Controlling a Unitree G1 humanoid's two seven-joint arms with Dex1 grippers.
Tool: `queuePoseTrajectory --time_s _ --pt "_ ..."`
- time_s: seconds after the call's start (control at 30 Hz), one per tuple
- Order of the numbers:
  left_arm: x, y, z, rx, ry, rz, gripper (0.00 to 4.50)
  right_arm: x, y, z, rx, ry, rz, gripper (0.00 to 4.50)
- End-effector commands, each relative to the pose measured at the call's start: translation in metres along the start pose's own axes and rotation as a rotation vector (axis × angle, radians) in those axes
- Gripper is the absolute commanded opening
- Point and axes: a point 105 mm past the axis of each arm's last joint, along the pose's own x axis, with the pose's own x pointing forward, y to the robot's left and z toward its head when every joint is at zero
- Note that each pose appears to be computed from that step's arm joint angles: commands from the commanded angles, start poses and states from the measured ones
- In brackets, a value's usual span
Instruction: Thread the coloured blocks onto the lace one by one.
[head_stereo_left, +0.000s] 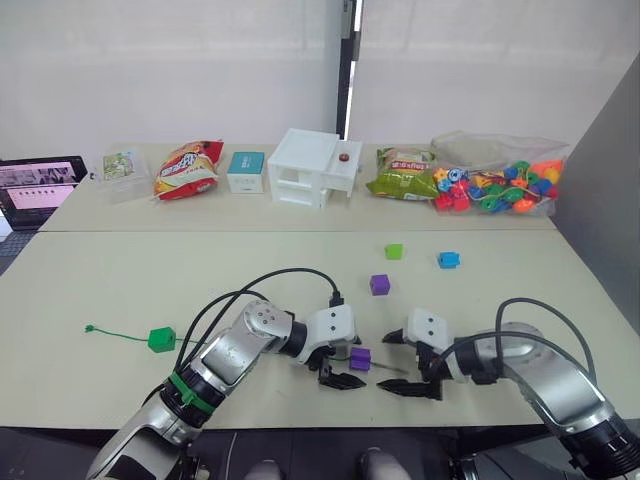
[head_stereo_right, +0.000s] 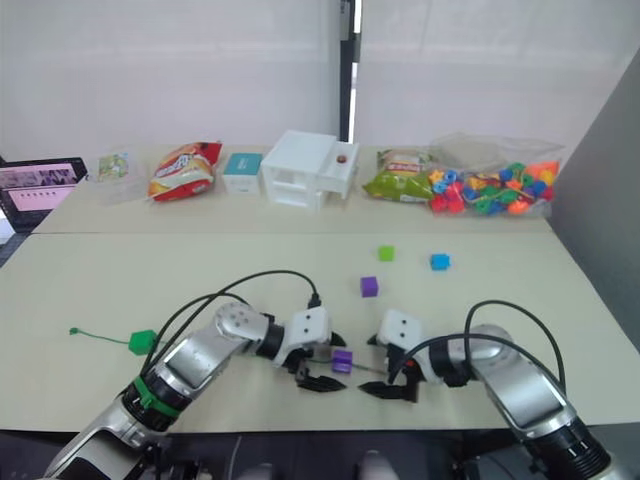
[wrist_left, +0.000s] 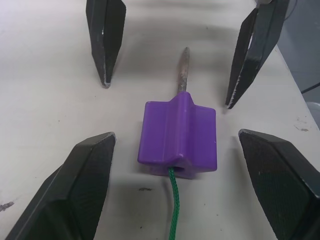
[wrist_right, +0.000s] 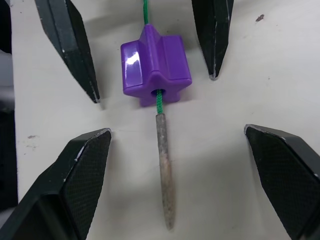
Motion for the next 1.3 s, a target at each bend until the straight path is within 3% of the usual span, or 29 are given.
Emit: queuePoseTrajectory --time_s 0.03,0.23,0.43,0.53,0.9,1.17,1.3 --pt "0.001 -0.001 0.003 0.003 -0.018 -0.018 3.38 0.002 0.000 0.002 -0.012 -0.006 -0.004 4.50" --pt "0.003 -0.004 0.011 -0.005 -0.055 -0.025 1.39 0.001 0.002 -0.002 -0.003 -0.001 0.002 4.50" --pt "0.001 -0.004 0.011 -0.007 -0.055 -0.023 1.37 0.001 0.003 -0.005 0.004 0.004 0.007 4.50" --pt "-0.002 -0.002 0.012 -0.002 -0.056 -0.018 1.37 0.001 0.003 -0.009 0.001 0.015 0.005 3.72" --pt "-0.005 0.000 0.012 -0.003 -0.057 -0.015 1.37 -0.002 0.000 -0.018 -0.011 0.041 0.007 0.04" --pt "-0.019 0.001 0.002 -0.021 -0.042 0.010 1.37 -0.004 -0.004 -0.010 -0.045 0.022 0.014 0.00" --pt "-0.055 0.001 -0.010 -0.036 -0.017 0.042 1.37 -0.008 -0.006 0.002 -0.078 0.017 0.020 0.00"
